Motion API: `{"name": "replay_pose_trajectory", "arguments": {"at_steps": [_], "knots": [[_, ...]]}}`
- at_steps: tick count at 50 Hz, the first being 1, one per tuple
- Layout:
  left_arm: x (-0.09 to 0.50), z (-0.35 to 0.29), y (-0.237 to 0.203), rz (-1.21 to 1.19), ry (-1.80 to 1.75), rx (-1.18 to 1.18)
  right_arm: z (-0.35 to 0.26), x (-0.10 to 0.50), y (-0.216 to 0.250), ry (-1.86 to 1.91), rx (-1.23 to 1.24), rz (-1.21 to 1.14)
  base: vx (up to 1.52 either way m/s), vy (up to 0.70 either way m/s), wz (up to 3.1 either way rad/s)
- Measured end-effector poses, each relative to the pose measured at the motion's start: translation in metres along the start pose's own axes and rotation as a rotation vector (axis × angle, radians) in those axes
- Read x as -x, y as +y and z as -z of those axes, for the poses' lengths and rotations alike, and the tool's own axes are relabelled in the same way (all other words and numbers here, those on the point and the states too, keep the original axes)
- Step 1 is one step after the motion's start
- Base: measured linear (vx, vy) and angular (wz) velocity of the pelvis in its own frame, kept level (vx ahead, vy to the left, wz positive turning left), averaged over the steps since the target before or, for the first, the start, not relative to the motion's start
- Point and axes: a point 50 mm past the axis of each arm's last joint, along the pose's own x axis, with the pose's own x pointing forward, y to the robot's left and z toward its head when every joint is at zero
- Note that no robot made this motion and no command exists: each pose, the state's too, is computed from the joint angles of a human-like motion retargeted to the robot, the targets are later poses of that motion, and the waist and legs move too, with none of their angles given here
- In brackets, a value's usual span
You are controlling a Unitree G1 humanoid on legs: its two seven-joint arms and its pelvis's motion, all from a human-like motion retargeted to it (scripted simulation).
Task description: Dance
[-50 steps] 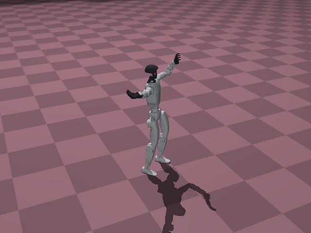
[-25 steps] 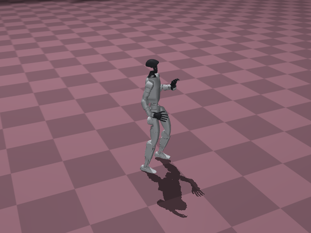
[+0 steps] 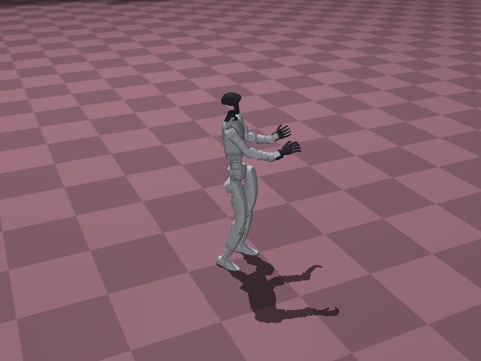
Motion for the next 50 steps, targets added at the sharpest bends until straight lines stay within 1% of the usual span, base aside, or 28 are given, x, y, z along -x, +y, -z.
{"name": "replay_pose_trajectory", "arguments": {"at_steps": [2, 3, 5, 7, 9, 10, 13, 16, 18, 20, 25, 28, 30, 32, 35, 38, 40, 42, 43, 45, 47, 50], "knots": [[0.003, 0.006, -0.027, 0.098, 0.019, -0.088, 0.016, 0.000, -0.003, 0.116, -0.002, 0.103, -0.01, -0.19, 0.36], [0.007, 0.006, -0.046, 0.192, 0.022, -0.112, 0.025, 0.001, -0.006, 0.194, -0.017, 0.154, 0.02, -0.23, 0.33], [0.025, 0.004, -0.081, 0.377, 0.035, -0.084, 0.039, 0.004, -0.013, 0.351, -0.109, 0.279, 0.02, -0.22, 0.28], [0.047, -0.009, -0.110, 0.565, 0.000, 0.024, 0.036, -0.002, -0.017, 0.391, -0.325, 0.353, 0.01, -0.23, 0.25], [0.065, -0.029, -0.129, 0.765, -0.047, 0.141, 0.023, -0.013, -0.025, 0.319, -0.623, 0.349, 0.01, -0.24, 0.18], [0.073, -0.040, -0.137, 0.871, -0.059, 0.200, 0.015, -0.018, -0.029, 0.258, -0.780, 0.320, 0.01, -0.23, 0.06], [0.093, -0.068, -0.147, 1.233, 0.017, 0.297, -0.012, -0.018, -0.027, 0.107, -1.139, 0.138, 0.02, -0.24, -0.03], [0.118, -0.086, -0.136, 1.635, 0.235, 0.319, -0.035, -0.001, -0.021, -0.024, -1.376, -0.119, 0.08, -0.23, -0.13], [0.134, -0.099, -0.116, 1.883, 0.427, 0.309, -0.046, 0.021, -0.021, -0.111, -1.493, -0.313, 0.07, -0.23, -0.36], [0.150, -0.114, -0.091, 2.082, 0.602, 0.302, -0.053, 0.049, -0.022, -0.165, -1.585, -0.498, 0.08, -0.20, -0.26], [0.193, -0.153, -0.035, 2.379, 0.879, 0.338, -0.066, 0.124, -0.037, -0.249, -1.734, -0.837, 0.06, -0.15, 0.08], [0.205, -0.164, -0.016, 2.474, 0.927, 0.295, -0.068, 0.141, -0.039, -0.201, -1.743, -0.879, 0.02, -0.06, 0.01], [0.205, -0.165, -0.012, 2.463, 0.916, 0.264, -0.066, 0.138, -0.044, -0.197, -1.753, -0.811, -0.04, 0.03, -0.04], [0.199, -0.163, -0.019, 2.360, 0.879, 0.274, -0.064, 0.127, -0.044, -0.180, -1.774, -0.731, -0.15, 0.09, -0.18], [0.178, -0.145, -0.046, 2.053, 0.773, 0.252, -0.055, 0.091, -0.034, -0.051, -1.765, -0.558, -0.21, 0.12, -0.15], [0.142, -0.114, -0.097, 1.705, 0.531, 0.187, -0.021, 0.042, -0.043, 0.117, -1.647, -0.164, -0.25, 0.20, -0.04], [0.118, -0.090, -0.136, 1.494, 0.318, 0.134, 0.008, 0.017, -0.056, 0.236, -1.493, 0.130, -0.16, 0.22, 0.02], [0.098, -0.071, -0.166, 1.321, 0.126, 0.060, 0.036, 0.001, -0.071, 0.315, -1.301, 0.308, -0.15, 0.21, 0.09], [0.090, -0.064, -0.177, 1.255, 0.055, 0.018, 0.047, -0.006, -0.070, 0.397, -1.247, 0.357, -0.12, 0.17, 0.07], [0.084, -0.044, -0.189, 1.139, -0.004, -0.070, 0.059, -0.014, -0.059, 0.529, -1.225, 0.403, -0.05, 0.13, -0.01], [0.087, -0.021, -0.192, 1.090, 0.036, -0.134, 0.063, -0.017, -0.047, 0.593, -1.250, 0.386, -0.02, 0.12, -0.14], [0.095, 0.015, -0.181, 1.031, 0.186, -0.214, 0.058, -0.017, -0.021, 0.717, -1.287, 0.355, -0.05, 0.14, -0.29]]}}
